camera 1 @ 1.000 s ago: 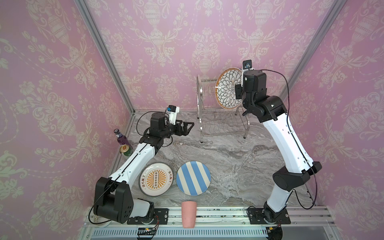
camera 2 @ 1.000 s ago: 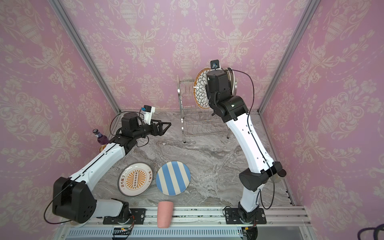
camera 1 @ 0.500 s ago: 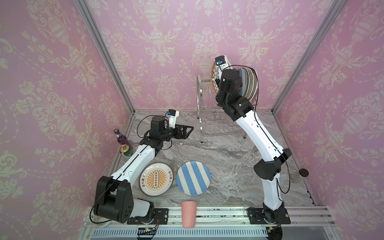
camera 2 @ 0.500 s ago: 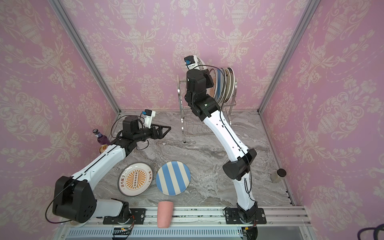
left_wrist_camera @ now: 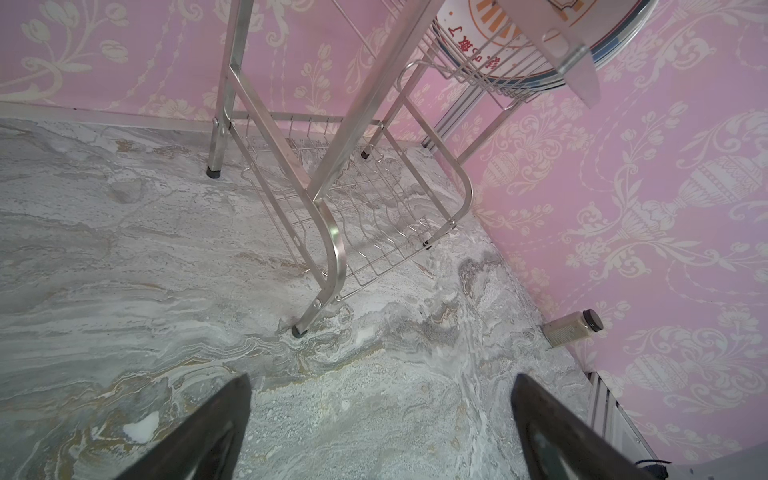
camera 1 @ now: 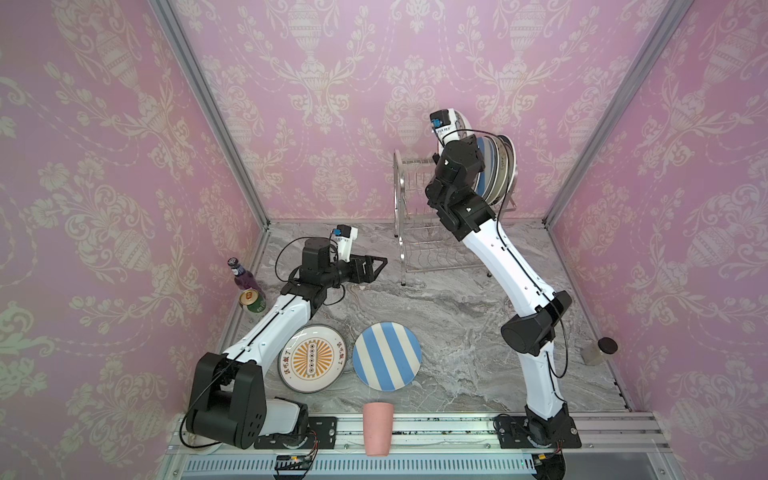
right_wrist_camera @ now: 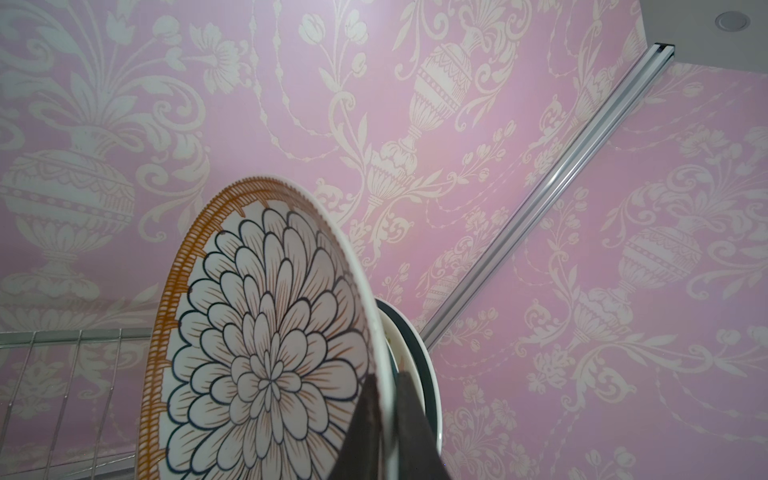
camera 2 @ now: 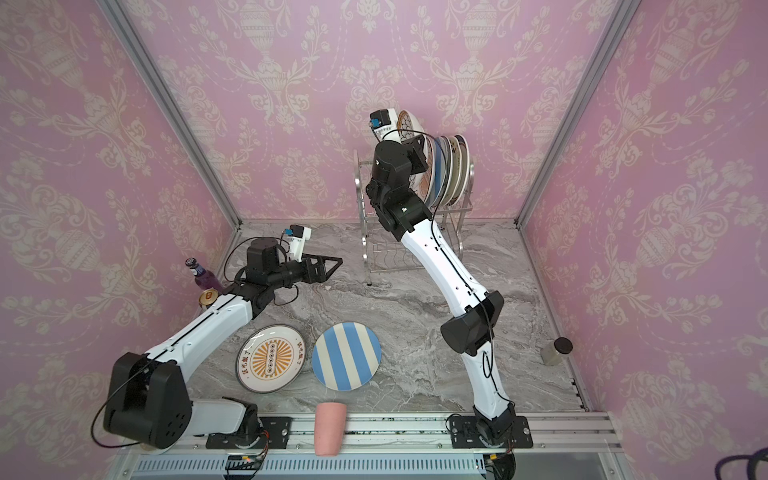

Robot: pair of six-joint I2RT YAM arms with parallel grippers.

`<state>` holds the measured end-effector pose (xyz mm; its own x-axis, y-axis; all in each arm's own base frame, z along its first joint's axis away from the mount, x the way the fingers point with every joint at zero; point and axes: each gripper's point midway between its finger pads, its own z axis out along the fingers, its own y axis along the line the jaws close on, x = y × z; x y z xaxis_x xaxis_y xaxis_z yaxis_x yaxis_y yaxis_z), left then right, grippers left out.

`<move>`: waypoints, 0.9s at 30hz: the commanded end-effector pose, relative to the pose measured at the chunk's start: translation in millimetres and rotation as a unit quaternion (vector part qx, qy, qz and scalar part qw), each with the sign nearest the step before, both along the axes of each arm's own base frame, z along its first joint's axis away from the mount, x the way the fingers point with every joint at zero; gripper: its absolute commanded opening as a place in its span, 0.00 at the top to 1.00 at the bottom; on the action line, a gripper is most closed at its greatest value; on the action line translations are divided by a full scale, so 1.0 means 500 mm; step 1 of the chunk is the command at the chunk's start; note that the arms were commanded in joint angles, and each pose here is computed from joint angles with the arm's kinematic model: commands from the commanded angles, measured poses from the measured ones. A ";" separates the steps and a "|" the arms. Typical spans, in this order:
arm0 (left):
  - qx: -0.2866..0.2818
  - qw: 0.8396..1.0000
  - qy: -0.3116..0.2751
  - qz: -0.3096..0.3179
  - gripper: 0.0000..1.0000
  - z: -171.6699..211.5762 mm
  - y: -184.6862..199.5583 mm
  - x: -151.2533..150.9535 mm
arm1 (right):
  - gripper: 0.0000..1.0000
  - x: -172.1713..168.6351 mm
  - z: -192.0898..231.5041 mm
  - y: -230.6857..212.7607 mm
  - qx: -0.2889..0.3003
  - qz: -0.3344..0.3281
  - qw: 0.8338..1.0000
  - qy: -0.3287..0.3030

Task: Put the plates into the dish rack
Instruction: 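Lower the floral plate into the rack's upper tier beside the other plates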

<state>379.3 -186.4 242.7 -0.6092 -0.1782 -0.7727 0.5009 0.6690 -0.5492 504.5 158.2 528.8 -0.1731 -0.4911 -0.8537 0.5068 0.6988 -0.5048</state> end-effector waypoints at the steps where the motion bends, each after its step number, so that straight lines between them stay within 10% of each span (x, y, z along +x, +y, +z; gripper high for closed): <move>1: -0.014 1.000 -0.007 -0.004 0.01 0.018 0.003 -0.013 | 1.00 -0.020 0.047 -0.024 0.044 -0.011 0.997 -0.062; 27: -0.017 1.000 -0.008 -0.003 0.01 0.016 0.017 -0.006 | 1.00 0.033 -0.046 -0.032 0.035 -0.039 0.998 -0.022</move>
